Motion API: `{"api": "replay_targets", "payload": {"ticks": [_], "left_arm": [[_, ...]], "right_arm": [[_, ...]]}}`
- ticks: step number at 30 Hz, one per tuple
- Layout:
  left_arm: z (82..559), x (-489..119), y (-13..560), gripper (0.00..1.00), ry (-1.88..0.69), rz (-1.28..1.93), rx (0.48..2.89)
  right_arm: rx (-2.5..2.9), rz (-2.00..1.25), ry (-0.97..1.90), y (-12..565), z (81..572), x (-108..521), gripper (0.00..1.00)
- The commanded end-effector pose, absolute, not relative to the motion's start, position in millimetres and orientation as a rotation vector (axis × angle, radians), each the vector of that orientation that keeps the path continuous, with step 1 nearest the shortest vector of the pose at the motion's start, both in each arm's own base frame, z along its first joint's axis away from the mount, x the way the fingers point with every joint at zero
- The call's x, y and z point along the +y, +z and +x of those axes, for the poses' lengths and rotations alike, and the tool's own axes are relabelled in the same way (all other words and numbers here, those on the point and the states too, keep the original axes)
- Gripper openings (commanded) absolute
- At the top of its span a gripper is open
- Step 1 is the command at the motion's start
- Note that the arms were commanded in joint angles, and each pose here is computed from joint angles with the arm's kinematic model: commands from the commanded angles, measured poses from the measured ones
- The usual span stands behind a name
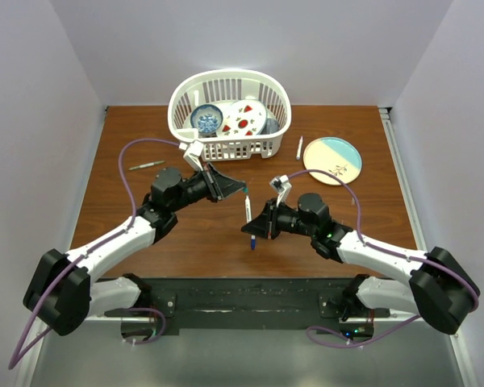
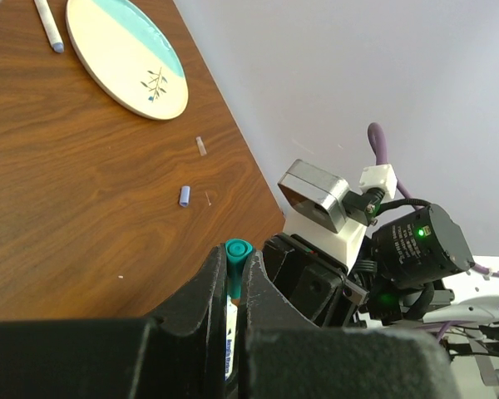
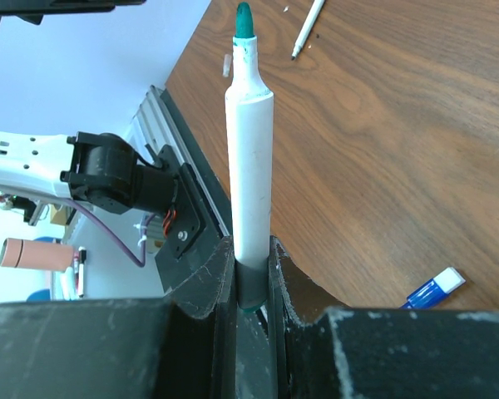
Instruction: Insert the pens into the pen caps
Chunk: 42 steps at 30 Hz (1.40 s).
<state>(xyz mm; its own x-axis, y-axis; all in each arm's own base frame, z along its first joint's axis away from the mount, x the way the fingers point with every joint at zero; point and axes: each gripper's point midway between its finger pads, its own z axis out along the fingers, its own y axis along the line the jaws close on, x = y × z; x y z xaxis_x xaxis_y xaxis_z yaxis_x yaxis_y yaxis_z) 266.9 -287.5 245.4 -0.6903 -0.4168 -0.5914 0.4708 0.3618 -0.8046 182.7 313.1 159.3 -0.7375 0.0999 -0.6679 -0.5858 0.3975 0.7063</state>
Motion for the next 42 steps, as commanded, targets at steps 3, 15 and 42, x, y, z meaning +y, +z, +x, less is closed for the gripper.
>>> {"api": "replay_targets", "payload": {"ticks": [3,15,42], "left_arm": [[263,-294,254,0.00,-1.452,0.108,1.790],[261,-293,247,0.00,-1.421,0.121,1.815],[275,-290,260,0.00,-1.361,0.050,1.830]], "right_arm": [[1.906,-0.426,1.422,192,185,319,0.00],[1.895,-0.417,1.425,196,185,318,0.00],[1.924,-0.408,1.423,189,181,316,0.00]]}}
